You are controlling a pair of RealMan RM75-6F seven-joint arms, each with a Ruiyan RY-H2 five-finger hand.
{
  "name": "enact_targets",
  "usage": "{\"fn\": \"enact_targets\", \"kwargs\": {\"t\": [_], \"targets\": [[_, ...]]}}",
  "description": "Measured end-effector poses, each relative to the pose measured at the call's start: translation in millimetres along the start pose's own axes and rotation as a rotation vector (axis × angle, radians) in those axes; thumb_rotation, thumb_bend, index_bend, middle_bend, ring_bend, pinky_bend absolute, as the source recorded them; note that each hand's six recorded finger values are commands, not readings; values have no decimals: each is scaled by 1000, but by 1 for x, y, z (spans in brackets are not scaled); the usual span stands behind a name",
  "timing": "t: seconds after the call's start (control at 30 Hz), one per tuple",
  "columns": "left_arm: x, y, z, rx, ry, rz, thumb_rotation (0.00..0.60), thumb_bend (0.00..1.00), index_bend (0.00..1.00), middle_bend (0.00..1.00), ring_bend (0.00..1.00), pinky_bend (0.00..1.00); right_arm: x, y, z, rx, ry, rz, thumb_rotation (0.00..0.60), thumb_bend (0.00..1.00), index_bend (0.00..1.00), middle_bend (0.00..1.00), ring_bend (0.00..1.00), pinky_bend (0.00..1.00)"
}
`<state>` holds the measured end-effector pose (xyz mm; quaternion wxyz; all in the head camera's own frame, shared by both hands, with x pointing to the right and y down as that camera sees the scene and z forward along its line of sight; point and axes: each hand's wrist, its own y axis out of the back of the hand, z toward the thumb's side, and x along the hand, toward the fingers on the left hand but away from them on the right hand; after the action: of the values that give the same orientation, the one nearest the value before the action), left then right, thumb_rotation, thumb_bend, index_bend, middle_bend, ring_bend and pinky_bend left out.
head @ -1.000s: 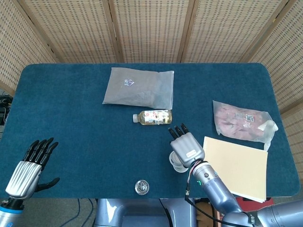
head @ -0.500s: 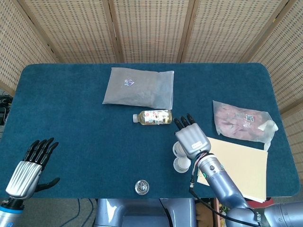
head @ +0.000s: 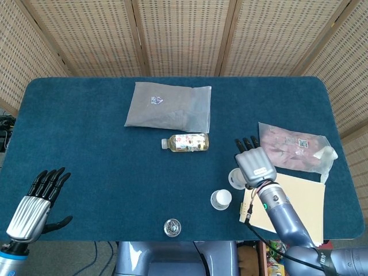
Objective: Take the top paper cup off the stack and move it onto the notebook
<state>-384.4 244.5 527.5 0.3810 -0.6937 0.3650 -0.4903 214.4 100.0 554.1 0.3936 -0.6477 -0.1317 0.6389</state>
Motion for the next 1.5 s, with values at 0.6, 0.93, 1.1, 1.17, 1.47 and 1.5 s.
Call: {"fn": "enact_targets", "kwargs": {"t": [0.6,0.93,1.1,1.17,1.47,1.5], "targets": [[0,-1,3,0,-6,-3,600,149,0,0,0,0,-21,-71,-100,-105,-193,94,600,179,482,53,0,0],[-1,0,3,-5,-6,-2,600,149,0,0,0,0,-15,-94,-102,-151,-188,125,600,179,482,42,0,0],[-1,0,3,-5,-9,-1,600,149,0,0,0,0,-11,-107,-104,-169,-186,141,600,179,481,11,0,0],[-1,0,3,-4,-8,-2,600,149,0,0,0,0,-10,-111,-104,-169,-185,145,600,179,482,1,0,0],[-1,1,5,-10,-20,7,600,149,0,0,0,0,-9,-132,-104,-183,-188,180,600,179,210,0,0,0],[-1,1,5,-11,-21,8,600,149,0,0,0,0,-8,-132,-105,-182,-190,181,600,179,172,0,0,0]]}}
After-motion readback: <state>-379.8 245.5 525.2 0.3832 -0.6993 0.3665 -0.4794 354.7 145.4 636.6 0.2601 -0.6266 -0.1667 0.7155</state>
